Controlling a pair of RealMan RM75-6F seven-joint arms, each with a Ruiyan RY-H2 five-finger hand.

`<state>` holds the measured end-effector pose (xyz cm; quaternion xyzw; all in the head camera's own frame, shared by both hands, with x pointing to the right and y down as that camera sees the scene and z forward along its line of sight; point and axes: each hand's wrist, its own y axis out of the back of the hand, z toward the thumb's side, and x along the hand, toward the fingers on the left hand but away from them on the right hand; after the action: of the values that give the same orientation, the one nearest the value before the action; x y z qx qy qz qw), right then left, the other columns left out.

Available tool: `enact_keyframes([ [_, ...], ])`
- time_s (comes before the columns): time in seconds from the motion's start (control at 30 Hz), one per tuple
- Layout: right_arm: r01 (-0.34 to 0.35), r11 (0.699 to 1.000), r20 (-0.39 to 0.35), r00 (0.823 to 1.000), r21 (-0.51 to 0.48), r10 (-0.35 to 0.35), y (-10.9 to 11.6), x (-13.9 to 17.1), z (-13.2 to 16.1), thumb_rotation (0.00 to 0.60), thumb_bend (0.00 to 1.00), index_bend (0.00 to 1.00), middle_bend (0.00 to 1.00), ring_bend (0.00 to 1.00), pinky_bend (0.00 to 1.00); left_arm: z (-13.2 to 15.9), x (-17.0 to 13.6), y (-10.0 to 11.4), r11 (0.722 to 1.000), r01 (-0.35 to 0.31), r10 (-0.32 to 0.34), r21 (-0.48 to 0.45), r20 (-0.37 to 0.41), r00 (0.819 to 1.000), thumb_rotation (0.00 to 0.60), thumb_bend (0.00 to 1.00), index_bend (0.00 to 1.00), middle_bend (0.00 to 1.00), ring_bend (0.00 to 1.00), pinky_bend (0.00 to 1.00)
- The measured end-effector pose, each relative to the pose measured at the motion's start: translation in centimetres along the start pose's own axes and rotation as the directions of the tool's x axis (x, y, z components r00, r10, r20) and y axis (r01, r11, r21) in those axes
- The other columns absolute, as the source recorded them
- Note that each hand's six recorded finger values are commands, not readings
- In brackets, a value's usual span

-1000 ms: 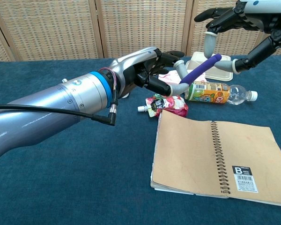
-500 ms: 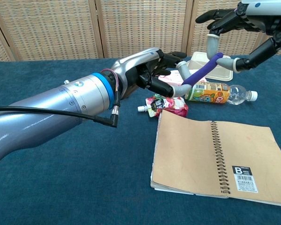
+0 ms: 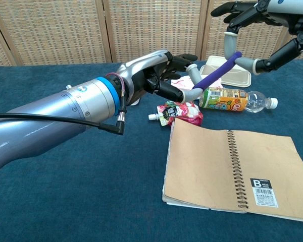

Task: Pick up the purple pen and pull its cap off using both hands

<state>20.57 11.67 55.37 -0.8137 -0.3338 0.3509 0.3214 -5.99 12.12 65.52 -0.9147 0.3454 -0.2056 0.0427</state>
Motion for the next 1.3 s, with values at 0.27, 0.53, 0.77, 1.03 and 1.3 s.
enact_keyframes([
  [0.27,0.045,0.998,-0.024,0.999,0.032,-0.044,0.6,0.3,-0.3,0.600,0.75,0.81,0.00,0.00,0.00,-0.7,0.0,1.2,0.999,-0.027,0.028,0.038,-0.013,1.000,0.600,0.57,0.76,0.00,0.00,0.00],
  [0.53,0.099,0.993,-0.018,0.995,0.058,-0.098,2.0,1.1,-2.1,0.600,0.76,0.81,0.00,0.00,0.00,-2.5,-0.5,4.5,0.991,-0.087,0.093,0.103,-0.051,0.994,0.600,0.57,0.77,0.00,0.00,0.00],
  [0.77,0.114,0.982,0.047,0.991,0.150,-0.122,3.4,2.2,-5.9,0.600,0.76,0.81,0.00,0.00,0.00,-5.2,-2.7,10.8,0.964,-0.171,0.194,0.203,-0.100,0.976,0.600,0.57,0.77,0.00,0.00,0.00],
  [1.03,0.103,0.956,0.106,0.985,0.274,-0.136,4.1,4.5,-10.3,0.600,0.76,0.81,0.00,0.00,0.00,-9.1,-8.3,19.3,0.910,-0.263,0.328,0.321,-0.168,0.930,0.600,0.57,0.77,0.00,0.00,0.00],
  [1.3,0.083,0.949,0.126,0.984,0.303,-0.126,3.6,6.5,-11.8,0.600,0.76,0.82,0.00,0.00,0.00,-11.8,-13.8,24.8,0.851,-0.301,0.414,0.431,-0.195,0.889,0.600,0.57,0.75,0.00,0.00,0.00],
])
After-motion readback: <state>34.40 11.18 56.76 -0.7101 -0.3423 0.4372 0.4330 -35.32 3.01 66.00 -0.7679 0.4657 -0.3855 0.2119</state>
